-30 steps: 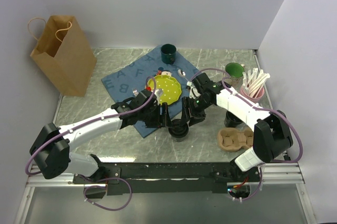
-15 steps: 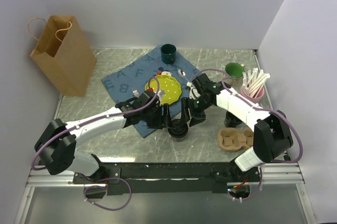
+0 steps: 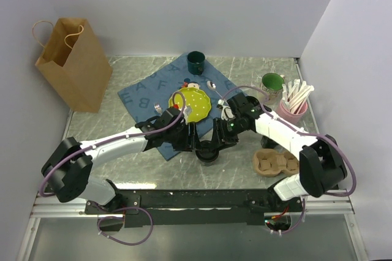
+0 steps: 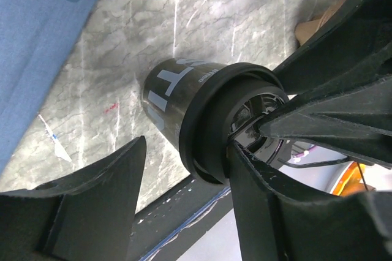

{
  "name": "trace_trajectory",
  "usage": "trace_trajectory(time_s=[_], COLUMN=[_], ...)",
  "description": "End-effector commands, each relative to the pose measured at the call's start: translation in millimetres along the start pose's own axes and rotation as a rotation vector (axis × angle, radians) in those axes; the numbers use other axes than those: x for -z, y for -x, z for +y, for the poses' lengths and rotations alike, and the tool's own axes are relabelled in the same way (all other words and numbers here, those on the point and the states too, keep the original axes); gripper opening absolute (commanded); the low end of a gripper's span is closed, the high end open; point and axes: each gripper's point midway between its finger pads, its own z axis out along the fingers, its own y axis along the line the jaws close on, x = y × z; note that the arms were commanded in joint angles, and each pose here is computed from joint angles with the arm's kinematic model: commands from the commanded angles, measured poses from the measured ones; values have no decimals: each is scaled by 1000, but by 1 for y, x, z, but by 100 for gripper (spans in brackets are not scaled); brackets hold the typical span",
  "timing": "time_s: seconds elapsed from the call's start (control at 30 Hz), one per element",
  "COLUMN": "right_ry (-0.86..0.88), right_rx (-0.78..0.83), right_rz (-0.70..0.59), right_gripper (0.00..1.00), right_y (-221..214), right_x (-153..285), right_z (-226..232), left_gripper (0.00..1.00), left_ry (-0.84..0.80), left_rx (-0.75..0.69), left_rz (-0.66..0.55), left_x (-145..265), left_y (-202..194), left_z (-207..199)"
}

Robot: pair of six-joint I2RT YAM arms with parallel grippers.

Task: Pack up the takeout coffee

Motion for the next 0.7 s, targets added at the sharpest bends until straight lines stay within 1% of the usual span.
trace_trajectory(time_s=[0.0, 0.3, 0.43, 0.53, 0.57, 0.63, 0.67], right_ry=[-34, 125, 187, 182, 174, 188, 198], right_rx=[49, 77, 74, 55, 59, 60, 60], right_rz=[-18, -45, -64, -95, -121, -150, -161], right_gripper=[39, 35, 35, 43, 48, 52, 57], right_y=[-10, -10, -3, 13, 22, 29, 33], right_x=[-15, -32, -30, -11, 0, 13, 20], right_z=[-24, -23, -16, -8, -1, 8, 13], left_gripper=[60, 56, 53, 54, 54, 54, 54], left_ry=[55, 99, 134, 171, 175, 183, 188], left_rx=[27, 60, 61, 63, 65, 66, 69], left_rz=[47, 84, 89, 83, 79, 80, 74], left_x=[-9, -13, -12, -10, -10, -9, -9], left_y=[-18, -38, -45, -46, -46, -47, -47], left_z=[21, 35, 41, 45, 46, 47, 47])
